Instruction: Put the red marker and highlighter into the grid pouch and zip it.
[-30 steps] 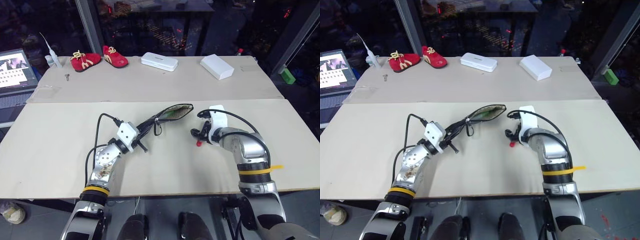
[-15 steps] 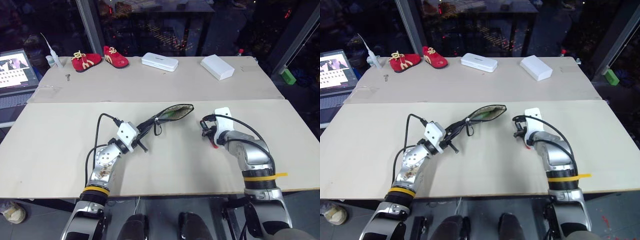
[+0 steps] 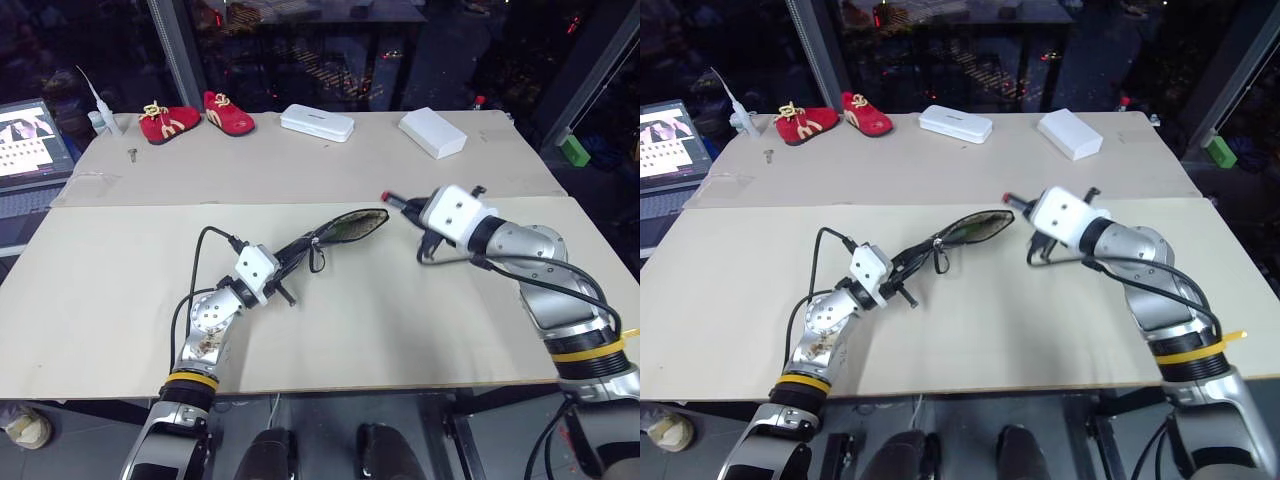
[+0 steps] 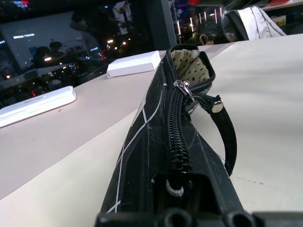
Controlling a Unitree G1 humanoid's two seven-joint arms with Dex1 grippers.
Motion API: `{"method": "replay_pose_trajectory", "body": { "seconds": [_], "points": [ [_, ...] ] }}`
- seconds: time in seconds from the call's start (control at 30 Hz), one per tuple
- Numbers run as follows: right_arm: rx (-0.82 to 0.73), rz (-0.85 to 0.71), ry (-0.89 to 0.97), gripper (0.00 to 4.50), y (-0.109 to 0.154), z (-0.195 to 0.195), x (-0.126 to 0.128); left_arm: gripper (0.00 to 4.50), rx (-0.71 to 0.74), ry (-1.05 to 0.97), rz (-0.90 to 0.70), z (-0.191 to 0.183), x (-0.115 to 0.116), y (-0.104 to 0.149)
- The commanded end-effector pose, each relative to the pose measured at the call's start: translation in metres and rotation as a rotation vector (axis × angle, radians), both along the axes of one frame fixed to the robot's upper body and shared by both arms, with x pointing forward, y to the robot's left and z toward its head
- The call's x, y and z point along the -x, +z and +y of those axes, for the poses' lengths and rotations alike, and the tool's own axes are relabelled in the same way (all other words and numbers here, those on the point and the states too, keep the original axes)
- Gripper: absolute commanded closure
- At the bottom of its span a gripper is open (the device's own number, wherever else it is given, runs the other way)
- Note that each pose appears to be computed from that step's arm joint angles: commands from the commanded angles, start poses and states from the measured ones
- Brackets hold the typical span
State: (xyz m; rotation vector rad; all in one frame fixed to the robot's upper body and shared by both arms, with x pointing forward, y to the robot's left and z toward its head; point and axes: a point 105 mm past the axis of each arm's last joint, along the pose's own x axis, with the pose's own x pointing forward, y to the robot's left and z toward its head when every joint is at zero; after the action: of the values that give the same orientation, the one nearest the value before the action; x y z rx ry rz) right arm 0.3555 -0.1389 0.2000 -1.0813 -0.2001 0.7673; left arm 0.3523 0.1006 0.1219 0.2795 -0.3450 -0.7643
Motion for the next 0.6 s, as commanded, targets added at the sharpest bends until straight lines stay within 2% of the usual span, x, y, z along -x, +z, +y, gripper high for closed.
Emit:
{"method": "replay_pose_trajectory", "body": {
  "seconds": [0.03,0.23,0.6],
  "points": [
    [0.146,-0.084,0.094,4.02,0.002,0.004,0.008,4.50,0.021,-0.014,-0.045,-0.003,0.000,0.015],
    [0.179,-0.152,0.081,4.02,-0.007,0.017,-0.013,4.50,0.027,-0.032,-0.039,-0.008,0.003,0.013],
    [0.341,-0.200,0.245,4.02,-0.026,0.050,-0.020,4.50,0.027,-0.040,-0.037,-0.009,0.004,0.014]
  ]
}}
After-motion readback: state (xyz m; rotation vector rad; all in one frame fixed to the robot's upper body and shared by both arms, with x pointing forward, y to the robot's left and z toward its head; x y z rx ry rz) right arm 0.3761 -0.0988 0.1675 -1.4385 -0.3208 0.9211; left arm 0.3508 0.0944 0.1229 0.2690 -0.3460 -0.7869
